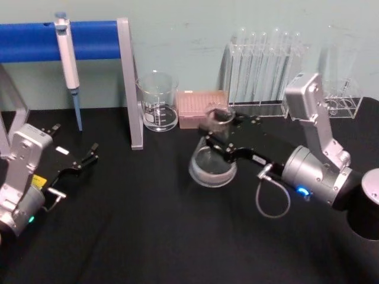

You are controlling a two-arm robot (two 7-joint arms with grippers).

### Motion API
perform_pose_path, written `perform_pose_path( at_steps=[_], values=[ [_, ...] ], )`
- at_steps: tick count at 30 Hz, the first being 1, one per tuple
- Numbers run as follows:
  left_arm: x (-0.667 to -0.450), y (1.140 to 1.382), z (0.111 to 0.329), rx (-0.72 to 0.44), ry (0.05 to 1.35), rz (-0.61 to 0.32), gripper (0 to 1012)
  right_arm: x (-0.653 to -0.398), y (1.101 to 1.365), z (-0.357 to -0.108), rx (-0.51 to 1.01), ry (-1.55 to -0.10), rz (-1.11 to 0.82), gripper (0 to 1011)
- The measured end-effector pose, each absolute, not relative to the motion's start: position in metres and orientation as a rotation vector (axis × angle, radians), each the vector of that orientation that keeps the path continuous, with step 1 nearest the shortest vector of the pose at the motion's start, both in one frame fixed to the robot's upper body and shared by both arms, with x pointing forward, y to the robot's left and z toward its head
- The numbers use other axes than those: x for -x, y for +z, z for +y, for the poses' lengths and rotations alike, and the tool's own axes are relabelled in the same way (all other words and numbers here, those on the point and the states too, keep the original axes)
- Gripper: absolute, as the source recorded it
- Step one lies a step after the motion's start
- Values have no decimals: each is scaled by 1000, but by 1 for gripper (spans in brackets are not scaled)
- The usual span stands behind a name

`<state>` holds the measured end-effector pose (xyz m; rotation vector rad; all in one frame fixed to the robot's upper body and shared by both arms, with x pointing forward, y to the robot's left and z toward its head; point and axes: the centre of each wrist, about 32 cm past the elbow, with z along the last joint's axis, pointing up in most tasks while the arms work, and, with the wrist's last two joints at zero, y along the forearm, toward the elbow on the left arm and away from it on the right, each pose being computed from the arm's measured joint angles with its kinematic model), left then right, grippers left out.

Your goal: Grasp the erlenmeyer flask with one hand, shake it three times, then place it back.

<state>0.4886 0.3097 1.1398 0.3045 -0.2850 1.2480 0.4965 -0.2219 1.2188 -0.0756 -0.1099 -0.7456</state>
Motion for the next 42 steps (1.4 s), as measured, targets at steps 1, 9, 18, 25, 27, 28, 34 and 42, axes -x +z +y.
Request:
perform_pose_path(
  at_steps=[1,9,18,25,27,28,34,42],
  values=[
    [-489,1140,310,-305,1248,-285,1001,-498,1218,-226,80,-783,-114,451],
    [-489,1140,310,-304,1248,-285,1001,-501,1217,-239,97,-901,-138,451],
    [-489,1140,310,-304,1248,-285,1001,-502,1216,-249,105,-980,-150,451],
    [-489,1140,310,-304,1248,-285,1001,-501,1215,-255,117,-1015,-150,451],
    [-489,1140,310,-305,1248,-285,1001,-501,1215,-256,119,-1021,-150,451],
    [-489,1140,310,-305,1248,-285,1001,-501,1215,-256,119,-1022,-149,451],
    [-489,1140,310,-305,1248,-285,1001,-501,1215,-254,114,-1011,-147,451],
    [-489,1140,310,-305,1248,-285,1001,-497,1216,-244,103,-940,-140,451]
  ],
)
